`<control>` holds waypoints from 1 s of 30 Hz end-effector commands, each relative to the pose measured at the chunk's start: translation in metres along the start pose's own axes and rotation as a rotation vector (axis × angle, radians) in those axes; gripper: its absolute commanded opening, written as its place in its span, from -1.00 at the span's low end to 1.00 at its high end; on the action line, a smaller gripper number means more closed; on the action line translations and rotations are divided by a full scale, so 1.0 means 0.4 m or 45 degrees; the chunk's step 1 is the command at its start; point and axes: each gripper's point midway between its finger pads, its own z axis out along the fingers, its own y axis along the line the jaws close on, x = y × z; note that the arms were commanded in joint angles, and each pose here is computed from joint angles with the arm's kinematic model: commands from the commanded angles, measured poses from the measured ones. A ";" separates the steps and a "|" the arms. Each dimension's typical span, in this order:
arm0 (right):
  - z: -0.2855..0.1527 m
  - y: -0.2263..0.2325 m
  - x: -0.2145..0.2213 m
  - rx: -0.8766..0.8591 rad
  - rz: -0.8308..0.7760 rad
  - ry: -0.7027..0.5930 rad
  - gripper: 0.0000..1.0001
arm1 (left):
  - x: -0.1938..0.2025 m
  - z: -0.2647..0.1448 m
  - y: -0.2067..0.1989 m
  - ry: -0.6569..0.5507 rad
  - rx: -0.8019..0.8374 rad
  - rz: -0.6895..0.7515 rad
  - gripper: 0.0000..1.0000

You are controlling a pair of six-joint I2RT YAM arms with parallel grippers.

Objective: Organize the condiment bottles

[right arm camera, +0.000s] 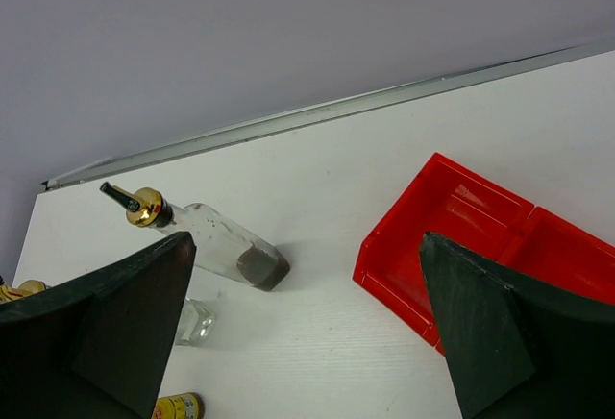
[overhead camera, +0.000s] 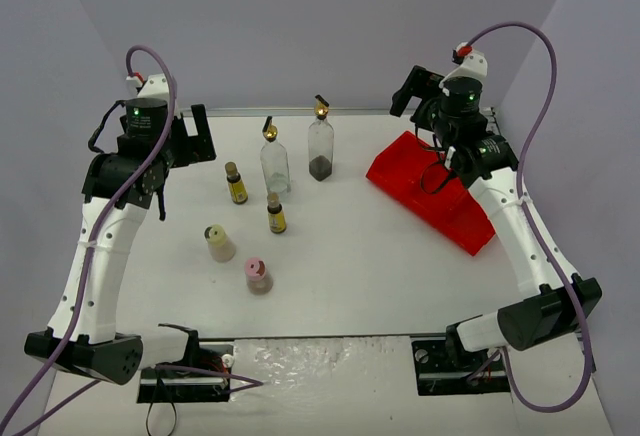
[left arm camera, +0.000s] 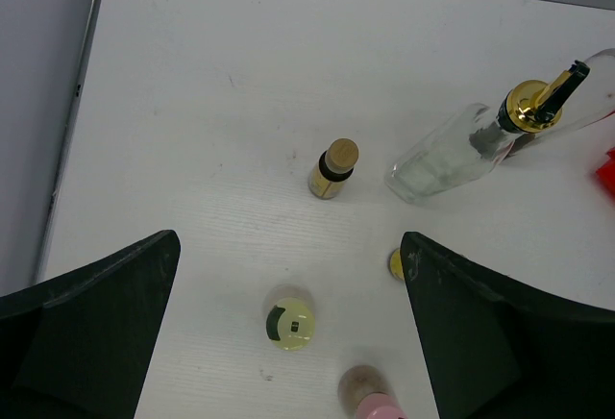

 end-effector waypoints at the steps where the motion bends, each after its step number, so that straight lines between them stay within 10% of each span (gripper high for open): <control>1: -0.049 0.027 -0.096 -0.038 0.008 -0.177 1.00 | -0.064 -0.053 -0.016 -0.128 0.052 -0.004 0.94; 17: -0.057 0.007 -0.092 0.009 0.023 -0.189 1.00 | -0.166 -0.166 -0.148 -0.235 0.224 0.087 0.94; 30: -0.087 -0.038 -0.077 0.063 0.016 -0.191 1.00 | -0.161 -0.130 -0.465 -0.217 0.401 0.321 0.94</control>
